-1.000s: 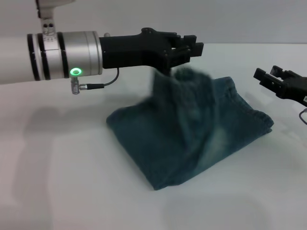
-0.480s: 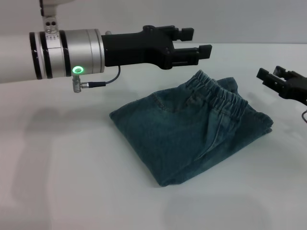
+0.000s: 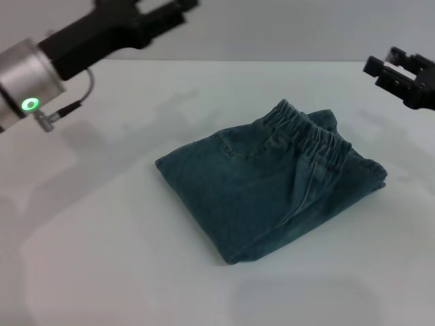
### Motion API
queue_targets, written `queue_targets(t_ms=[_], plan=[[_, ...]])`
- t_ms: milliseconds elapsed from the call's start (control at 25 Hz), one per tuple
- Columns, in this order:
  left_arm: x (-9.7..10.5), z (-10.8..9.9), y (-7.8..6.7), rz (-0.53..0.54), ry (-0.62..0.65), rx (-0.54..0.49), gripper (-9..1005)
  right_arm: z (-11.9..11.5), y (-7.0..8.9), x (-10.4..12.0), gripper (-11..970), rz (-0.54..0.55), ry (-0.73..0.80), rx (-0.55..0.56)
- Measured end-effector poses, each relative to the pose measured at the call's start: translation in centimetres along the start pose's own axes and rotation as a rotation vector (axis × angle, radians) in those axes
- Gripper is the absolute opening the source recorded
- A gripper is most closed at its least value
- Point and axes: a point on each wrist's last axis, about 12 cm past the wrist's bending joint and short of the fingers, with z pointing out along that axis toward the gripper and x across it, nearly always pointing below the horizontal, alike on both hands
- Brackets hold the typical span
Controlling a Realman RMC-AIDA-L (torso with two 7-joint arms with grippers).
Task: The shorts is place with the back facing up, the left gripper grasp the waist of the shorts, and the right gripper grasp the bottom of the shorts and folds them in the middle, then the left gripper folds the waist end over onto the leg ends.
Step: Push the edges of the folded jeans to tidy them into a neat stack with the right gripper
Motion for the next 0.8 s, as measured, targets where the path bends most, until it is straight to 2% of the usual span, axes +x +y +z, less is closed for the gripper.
queue_targets(t_ms=[120,280,320,360,400,480,640,800], plan=[[0.6,-2.1,0.4,0.012,-0.066,-0.074,802,0.8,1.8,-2.4,633,-0.06,0.028,-0.189],[1.2,-4.6,0.6,0.021,-0.123,-0.161,802,2.5,4.6,-5.2,633,-0.108,0.171,-0.447],[1.2,-4.6,0.6,0.021,-0.123,-0.161,802,2.8,5.2,-5.7,633,-0.114,0.205,-0.496],[1.7,-6.6,0.9,0.013,-0.159,-0.236,802,3.4,6.5,-6.6,633,-0.126,0.277,-0.593],[1.7,-6.6,0.9,0.013,-0.159,-0.236,802,3.4,6.5,-6.6,633,-0.126,0.277,-0.593],[1.9,-7.9,1.1,0.012,-0.182,-0.281,802,4.0,7.7,-7.2,633,-0.125,0.36,-0.677],[2.0,-9.8,1.2,0.013,-0.214,-0.338,802,5.5,9.7,-7.5,634,-0.127,0.585,-0.807],[2.2,-10.4,1.1,0.008,-0.216,-0.35,802,7.2,11.2,-6.5,634,-0.176,0.812,-0.839]])
